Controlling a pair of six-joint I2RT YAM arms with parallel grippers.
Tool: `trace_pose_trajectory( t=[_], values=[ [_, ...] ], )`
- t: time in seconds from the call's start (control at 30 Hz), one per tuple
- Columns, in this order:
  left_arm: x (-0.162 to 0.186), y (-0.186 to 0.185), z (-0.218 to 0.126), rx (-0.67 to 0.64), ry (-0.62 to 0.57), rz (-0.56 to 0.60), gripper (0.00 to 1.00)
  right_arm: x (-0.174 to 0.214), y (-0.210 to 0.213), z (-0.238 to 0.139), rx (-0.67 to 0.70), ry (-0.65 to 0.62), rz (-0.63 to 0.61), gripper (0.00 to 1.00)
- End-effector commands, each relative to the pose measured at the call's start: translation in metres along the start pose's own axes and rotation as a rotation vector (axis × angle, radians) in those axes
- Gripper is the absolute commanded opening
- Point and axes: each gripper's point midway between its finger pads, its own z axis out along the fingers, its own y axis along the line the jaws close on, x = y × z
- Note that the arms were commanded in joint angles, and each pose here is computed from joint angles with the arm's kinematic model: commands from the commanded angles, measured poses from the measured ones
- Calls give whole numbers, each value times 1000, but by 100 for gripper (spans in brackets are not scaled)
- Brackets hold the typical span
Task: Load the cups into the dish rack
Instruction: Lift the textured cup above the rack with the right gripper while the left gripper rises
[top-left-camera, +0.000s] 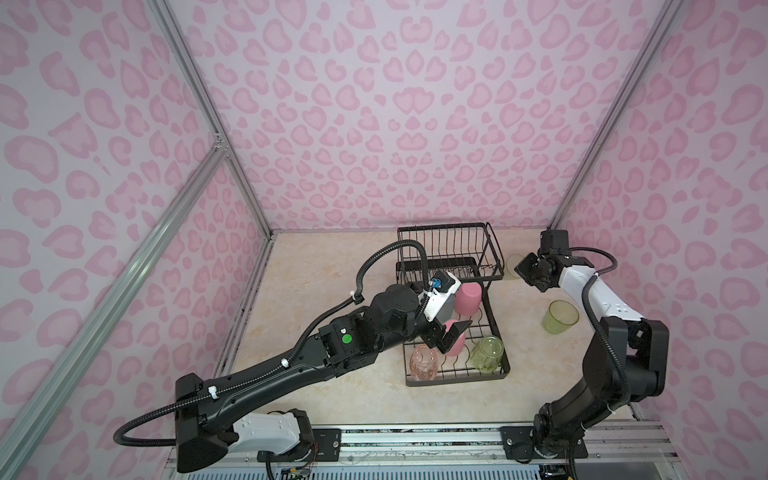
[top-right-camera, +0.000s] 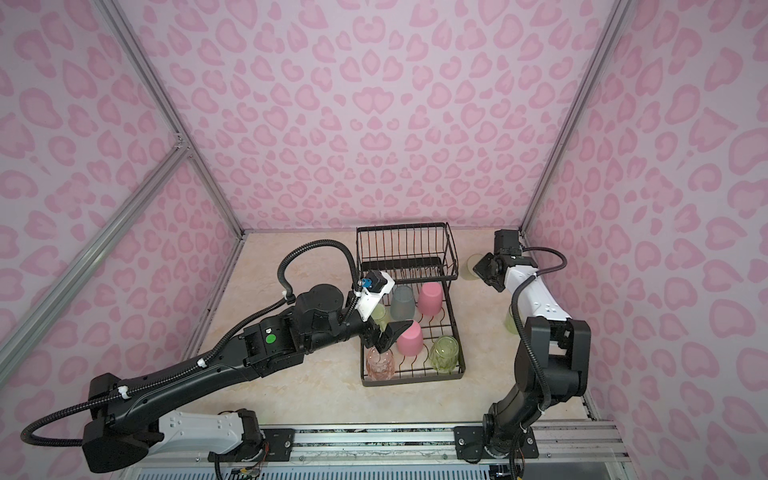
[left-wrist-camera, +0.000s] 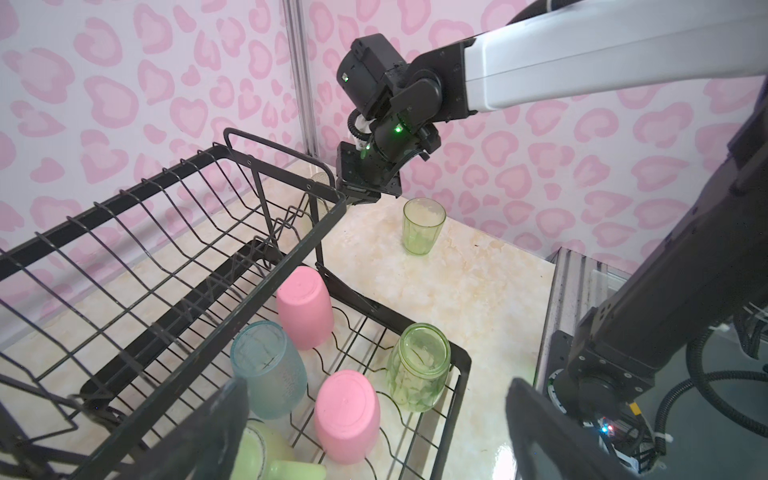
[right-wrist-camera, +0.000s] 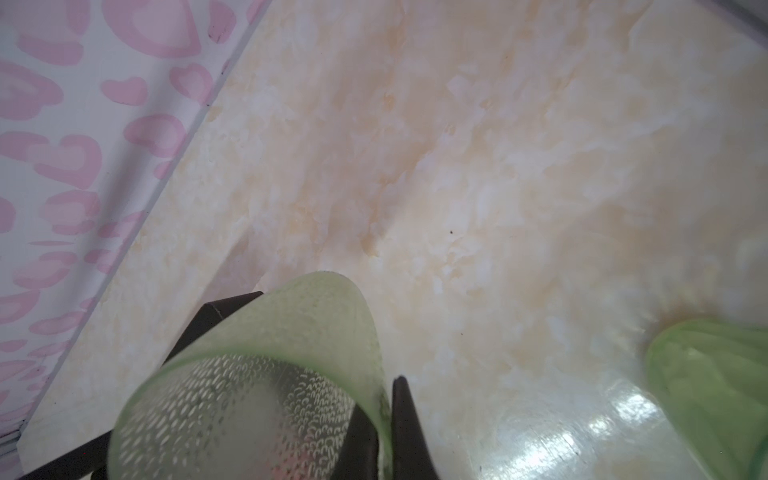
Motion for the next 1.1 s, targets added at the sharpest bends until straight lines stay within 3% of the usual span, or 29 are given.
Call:
trace_pose_trajectory(
  t=[0.0, 0.33, 0.7, 0.87, 1.07],
  values=[
    [-14, 5, -8, 1, -17, -45, 100, -13, -7, -18, 9, -63, 17, 1],
    [-37, 62, -11, -113, -6, -198, 97, -61, 3, -97, -104, -291, 94, 0],
    [-60, 121, -21, -130, -51, -454, 97, -79, 47, -182, -347, -492, 91, 0],
    [-69, 145, -25, -102, -93, -599, 97, -65, 90, -210, -521, -519, 24, 0],
    [-74, 178, -32, -104, -150, -779, 97, -16, 165, -216, -740, -413, -120, 0]
  ],
)
